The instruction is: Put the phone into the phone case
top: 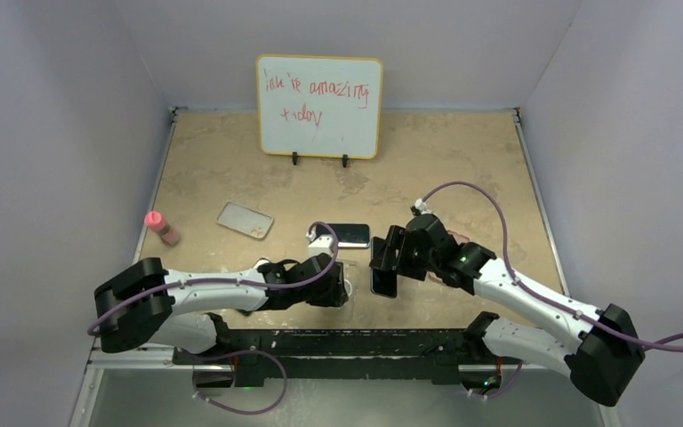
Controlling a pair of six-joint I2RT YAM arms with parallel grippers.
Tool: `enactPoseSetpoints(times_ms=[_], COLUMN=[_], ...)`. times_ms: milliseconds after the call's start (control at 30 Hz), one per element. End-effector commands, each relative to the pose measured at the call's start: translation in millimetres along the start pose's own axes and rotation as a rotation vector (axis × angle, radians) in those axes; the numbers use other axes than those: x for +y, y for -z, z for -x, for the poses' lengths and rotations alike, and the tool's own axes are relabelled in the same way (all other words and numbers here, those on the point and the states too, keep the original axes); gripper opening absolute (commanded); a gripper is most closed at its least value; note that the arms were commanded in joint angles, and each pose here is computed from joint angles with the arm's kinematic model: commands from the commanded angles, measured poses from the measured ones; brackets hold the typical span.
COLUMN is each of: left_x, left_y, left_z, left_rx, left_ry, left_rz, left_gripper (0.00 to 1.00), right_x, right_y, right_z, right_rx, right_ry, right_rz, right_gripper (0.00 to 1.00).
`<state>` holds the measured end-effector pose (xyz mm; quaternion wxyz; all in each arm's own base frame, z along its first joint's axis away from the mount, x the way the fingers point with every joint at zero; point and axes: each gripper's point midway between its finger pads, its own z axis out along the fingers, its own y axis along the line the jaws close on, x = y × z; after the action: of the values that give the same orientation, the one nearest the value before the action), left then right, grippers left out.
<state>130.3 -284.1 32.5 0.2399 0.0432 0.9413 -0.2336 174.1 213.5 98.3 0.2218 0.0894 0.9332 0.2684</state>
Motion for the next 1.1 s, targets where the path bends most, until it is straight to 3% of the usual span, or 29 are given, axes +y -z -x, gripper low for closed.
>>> enactPoseSetpoints(times_ms=[0, 200, 433, 733, 1067], left_x=[-29.1, -9.2, 25.1, 48.4, 55.7], left_y=[7.0, 34.8, 80.0, 126.0, 125.1], left_z=[9.7, 56.6, 103.5, 130.2, 117.7], left_rx=[-0.005, -0.046, -0.143, -0.241, -0.225], left_ry=[0.045, 0.117, 0.089, -0.014, 0.005], left_rz=[-0.119, -0.158, -0.09, 0.061, 0.062], left_gripper=[0.52, 0.62, 0.9, 0.9, 0.89], right_x=[39.9, 60.3, 86.9, 102.3, 101.1], right_y=[6.0, 0.9, -14.5, -41.0, -68.9], right_z=[10.6, 4.6, -15.0, -33.9, -54.2], right_rx=[-0.031, -0.029, -0.013, -0.022, 0.004], right_ry=[-0.018, -0.033, -0.02, -0.021, -0.028], right_rz=[0.105, 0.121, 0.127, 0.074, 0.025], right_gripper=[0.49, 0.48, 0.49, 0.49, 0.49])
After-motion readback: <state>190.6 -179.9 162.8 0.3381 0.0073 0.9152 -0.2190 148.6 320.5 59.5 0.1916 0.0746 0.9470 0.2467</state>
